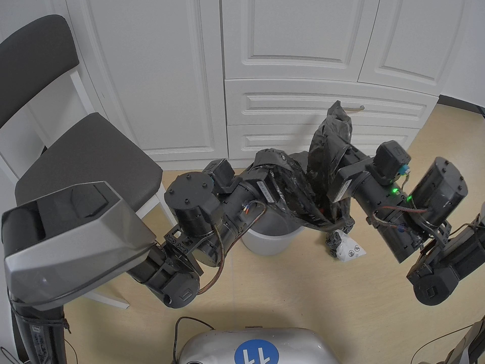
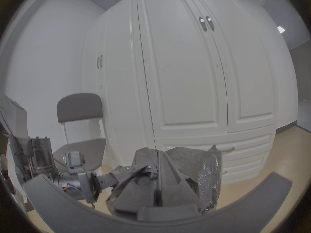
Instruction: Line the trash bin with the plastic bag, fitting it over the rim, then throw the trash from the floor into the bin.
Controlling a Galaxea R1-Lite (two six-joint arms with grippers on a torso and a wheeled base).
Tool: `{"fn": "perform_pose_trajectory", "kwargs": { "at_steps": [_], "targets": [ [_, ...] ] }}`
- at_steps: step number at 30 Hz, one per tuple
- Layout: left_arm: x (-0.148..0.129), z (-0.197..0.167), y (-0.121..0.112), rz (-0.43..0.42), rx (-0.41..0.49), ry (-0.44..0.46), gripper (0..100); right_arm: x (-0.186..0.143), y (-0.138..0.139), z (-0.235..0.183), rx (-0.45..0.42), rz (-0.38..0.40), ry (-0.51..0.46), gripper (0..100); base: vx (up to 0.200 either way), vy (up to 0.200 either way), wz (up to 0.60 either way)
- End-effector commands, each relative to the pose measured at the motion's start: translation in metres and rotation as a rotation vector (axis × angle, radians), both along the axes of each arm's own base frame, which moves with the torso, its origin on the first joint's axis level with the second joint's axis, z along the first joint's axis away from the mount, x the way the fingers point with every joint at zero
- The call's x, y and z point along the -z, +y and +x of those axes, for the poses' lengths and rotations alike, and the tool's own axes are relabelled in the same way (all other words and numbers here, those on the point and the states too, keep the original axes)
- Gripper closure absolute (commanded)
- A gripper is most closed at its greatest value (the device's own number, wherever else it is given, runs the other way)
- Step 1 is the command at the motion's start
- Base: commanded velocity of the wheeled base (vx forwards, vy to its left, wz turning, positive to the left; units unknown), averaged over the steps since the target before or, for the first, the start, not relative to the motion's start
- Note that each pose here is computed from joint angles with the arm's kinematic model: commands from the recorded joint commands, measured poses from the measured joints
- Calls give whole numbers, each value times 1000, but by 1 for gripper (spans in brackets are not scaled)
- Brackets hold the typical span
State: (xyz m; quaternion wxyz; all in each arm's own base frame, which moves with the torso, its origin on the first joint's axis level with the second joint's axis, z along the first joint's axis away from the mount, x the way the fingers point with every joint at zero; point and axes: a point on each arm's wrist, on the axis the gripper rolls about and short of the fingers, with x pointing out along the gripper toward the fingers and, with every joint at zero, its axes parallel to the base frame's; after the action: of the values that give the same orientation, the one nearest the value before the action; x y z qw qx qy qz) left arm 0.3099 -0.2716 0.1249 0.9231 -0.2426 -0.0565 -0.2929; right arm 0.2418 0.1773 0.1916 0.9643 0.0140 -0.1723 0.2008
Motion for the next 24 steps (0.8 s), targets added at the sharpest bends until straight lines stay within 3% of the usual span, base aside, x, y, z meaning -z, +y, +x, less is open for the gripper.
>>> {"fn": "perform_pose_trajectory", "kwargs": {
  "at_steps": [1, 6, 11, 16, 22, 24],
  "targets": [
    [42, 27, 18, 68, -59, 76, 100, 35, 15, 18, 2, -56, 77, 100, 0, 0, 0],
    [48, 34, 29, 89, -43, 93, 100, 43, 24, 21, 64, -59, 121, 100, 0, 0, 0],
    [48, 38, 38, 101, -49, 98, 100, 33, 30, 22, 32, 21, 194, 100, 0, 0, 0],
    [50, 41, 41, 100, -42, 100, 100, 9, 23, 14, 7, 80, 358, 100, 0, 0, 0],
    [51, 39, 40, 99, -36, 97, 100, -16, 21, 24, 9, 222, 603, 100, 0, 0, 0],
    [51, 39, 40, 98, -36, 96, 100, -16, 21, 27, 9, 230, 618, 100, 0, 0, 0]
  ]
}}
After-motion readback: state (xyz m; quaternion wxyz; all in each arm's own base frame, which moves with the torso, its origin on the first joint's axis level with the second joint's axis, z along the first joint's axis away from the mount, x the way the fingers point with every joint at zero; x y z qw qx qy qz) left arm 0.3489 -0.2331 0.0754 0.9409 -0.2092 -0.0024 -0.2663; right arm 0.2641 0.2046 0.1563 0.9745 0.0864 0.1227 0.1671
